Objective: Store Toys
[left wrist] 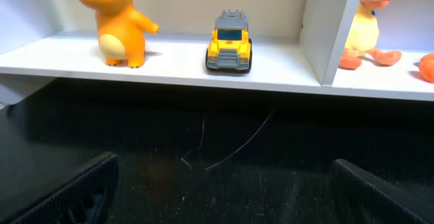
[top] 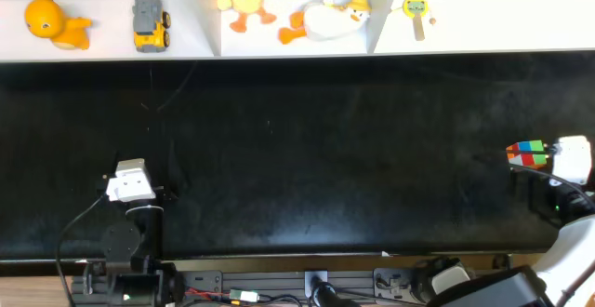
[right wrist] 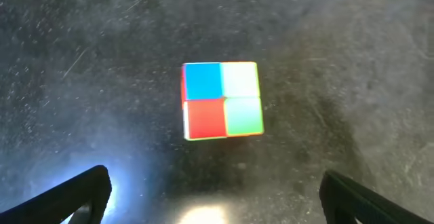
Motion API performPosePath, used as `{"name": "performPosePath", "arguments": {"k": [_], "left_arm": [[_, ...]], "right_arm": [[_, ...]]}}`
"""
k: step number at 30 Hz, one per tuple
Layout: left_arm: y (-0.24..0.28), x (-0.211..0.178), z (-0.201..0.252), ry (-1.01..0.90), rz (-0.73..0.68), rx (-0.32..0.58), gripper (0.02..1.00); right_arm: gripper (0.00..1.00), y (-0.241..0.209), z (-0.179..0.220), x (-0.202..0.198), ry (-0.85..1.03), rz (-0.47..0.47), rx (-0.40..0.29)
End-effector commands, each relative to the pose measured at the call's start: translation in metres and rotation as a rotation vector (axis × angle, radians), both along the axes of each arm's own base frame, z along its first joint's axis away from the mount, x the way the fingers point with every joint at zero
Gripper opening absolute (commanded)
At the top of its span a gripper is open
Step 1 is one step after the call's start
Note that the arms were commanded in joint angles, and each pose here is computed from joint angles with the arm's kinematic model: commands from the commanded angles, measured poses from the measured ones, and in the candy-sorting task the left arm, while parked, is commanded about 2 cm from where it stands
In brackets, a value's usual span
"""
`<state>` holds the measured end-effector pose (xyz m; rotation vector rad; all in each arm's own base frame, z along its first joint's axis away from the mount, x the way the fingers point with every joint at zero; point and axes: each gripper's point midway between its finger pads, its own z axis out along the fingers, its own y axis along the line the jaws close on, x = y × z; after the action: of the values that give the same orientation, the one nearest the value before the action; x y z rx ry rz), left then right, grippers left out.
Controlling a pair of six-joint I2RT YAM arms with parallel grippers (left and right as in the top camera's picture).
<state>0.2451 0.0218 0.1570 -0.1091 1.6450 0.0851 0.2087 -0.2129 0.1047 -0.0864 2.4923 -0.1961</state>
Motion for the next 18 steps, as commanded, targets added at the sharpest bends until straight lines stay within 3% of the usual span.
{"name": "performPosePath", "arguments": {"k": [1, 18], "left_arm": [[-0.001, 0.000, 0.001, -0.004, -0.007, 0.022, 0.998], [-0.001, 0.000, 0.001, -0.004, -0.007, 0.022, 0.998]], "right_arm": [[0.996, 0.004, -0.006, 0.003, -0.024, 0.009, 0.051], [0.996, -0.011, -0.029, 0.011, -0.013, 0.037, 0.047]]}}
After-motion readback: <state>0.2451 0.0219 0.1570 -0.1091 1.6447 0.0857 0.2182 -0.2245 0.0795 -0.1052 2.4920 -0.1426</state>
